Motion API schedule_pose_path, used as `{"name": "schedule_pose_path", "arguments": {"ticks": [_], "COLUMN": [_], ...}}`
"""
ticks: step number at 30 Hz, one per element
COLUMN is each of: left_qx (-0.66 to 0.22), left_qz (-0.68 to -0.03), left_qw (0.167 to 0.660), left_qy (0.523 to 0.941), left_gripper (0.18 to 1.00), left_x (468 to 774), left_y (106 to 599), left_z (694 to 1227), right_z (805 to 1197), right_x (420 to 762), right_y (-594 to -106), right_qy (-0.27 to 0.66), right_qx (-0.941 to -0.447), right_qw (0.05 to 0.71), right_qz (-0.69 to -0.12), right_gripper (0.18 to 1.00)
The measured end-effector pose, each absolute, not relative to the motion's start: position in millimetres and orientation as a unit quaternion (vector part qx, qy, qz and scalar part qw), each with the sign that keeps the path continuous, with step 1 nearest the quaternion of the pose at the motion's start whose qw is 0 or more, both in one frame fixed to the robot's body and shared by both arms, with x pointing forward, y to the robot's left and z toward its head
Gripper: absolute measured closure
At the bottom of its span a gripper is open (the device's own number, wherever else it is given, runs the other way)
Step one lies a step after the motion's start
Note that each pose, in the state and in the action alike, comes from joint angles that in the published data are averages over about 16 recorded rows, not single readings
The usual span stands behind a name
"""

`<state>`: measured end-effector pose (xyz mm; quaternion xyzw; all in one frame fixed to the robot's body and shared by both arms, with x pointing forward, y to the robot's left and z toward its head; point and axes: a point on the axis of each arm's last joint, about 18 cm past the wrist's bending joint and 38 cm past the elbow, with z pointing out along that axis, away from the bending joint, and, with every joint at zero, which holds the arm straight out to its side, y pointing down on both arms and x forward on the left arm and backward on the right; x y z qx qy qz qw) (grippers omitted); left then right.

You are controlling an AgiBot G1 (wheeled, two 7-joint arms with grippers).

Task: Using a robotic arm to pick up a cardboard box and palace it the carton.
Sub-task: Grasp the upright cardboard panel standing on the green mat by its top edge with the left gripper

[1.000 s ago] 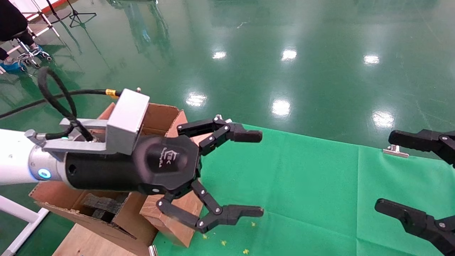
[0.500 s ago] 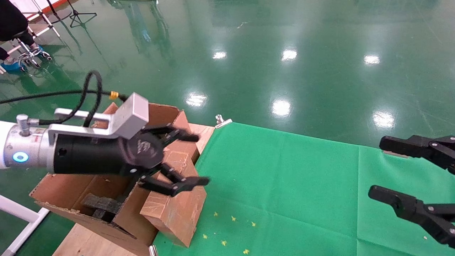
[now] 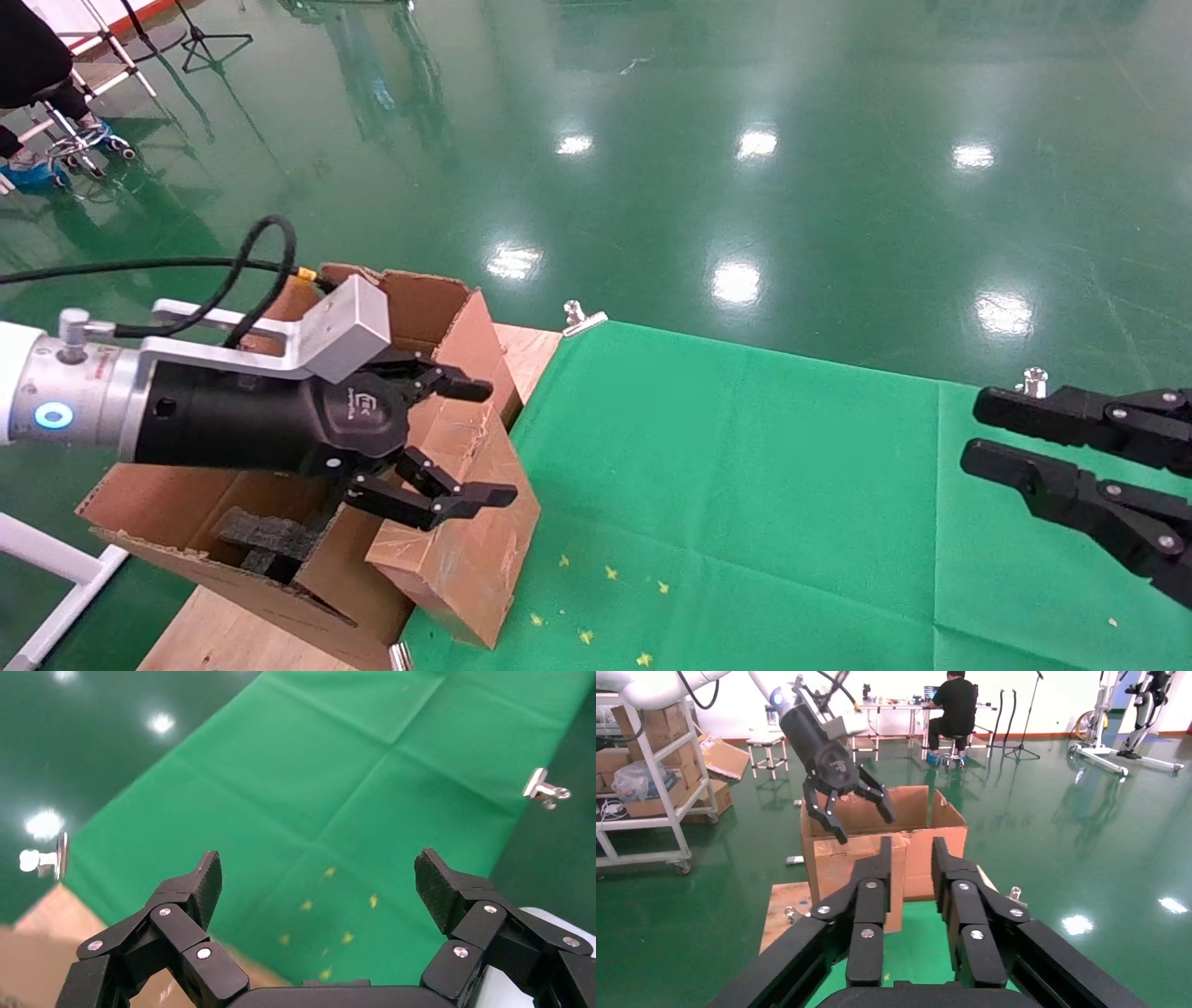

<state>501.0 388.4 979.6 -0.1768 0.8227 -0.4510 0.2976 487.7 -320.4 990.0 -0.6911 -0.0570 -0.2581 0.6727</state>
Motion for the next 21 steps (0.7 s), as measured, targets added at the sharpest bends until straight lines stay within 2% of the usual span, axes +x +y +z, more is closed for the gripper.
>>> {"name": "schedule_pose_path", "arguments": {"ticks": [8, 14, 21], "left_qx": [-0.28, -0.352, -0.407], "left_qz": [-0.415, -0.386, -0.358], "left_qw": [0.285, 0.269, 0.241], "left_qy": [0.818, 0.809, 0.805], "left_gripper": [0.183, 0.183, 0.183], "left_x": [513.8, 523.2, 532.1], "left_y": [400.7, 404.1, 399.6], "left_z": [979.9, 978.0, 968.2], "right_z": [990.0, 990.0, 990.0], "right_x": [487.7, 487.7, 487.7], "right_y": [-320.4, -320.4, -320.4], "right_qy": [-0.057, -0.057, -0.057], "right_qx": [-0.691, -0.691, -0.691], "right_qw": [0.673, 0.673, 0.673], "right_qz": [-0.258, -0.258, -0.258], "right_gripper": [0.899, 0.955, 0.983]}}
